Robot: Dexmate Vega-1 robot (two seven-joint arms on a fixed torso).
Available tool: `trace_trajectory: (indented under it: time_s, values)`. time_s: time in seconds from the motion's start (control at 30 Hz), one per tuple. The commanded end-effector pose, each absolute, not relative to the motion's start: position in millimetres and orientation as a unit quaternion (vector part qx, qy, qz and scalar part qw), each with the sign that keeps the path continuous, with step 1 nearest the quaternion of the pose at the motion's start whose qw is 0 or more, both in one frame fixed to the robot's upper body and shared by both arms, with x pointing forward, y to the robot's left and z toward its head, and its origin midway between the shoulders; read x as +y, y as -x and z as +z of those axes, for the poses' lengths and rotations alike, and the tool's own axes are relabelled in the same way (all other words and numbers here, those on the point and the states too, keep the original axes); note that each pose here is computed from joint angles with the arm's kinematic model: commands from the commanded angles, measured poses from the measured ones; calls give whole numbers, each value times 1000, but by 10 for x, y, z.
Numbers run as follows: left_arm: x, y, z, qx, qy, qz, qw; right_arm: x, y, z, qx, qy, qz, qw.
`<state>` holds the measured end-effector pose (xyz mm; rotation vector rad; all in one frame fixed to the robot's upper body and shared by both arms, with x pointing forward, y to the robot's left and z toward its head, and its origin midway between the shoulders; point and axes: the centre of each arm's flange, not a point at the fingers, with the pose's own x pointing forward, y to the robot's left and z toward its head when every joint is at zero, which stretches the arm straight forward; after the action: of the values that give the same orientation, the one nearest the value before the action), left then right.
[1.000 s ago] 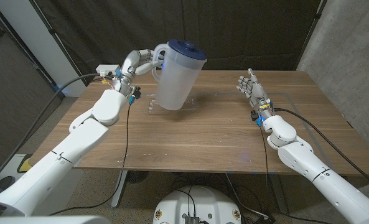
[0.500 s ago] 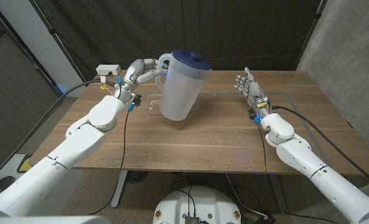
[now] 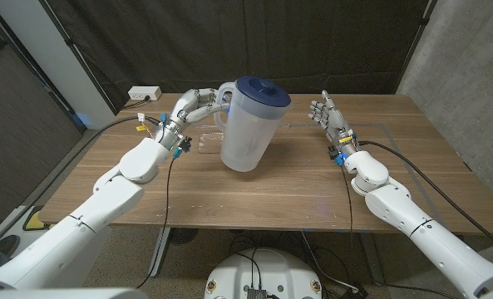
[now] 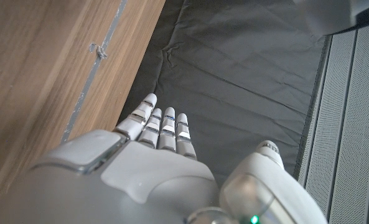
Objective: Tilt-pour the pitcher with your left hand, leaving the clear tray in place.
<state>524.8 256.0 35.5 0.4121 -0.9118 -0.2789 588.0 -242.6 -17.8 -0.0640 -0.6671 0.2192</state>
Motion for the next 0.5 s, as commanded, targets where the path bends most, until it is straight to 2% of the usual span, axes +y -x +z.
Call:
trace_trajectory:
  time_s: [0.03, 0.5]
  values:
    - [2346, -5223, 136, -474, -184, -191, 839, -2384, -5863, -180, -328, 35, 109, 938]
    - [2266, -5337, -198, -480, -125, -190, 847, -2399, -5837, -183, -323, 51, 106, 939]
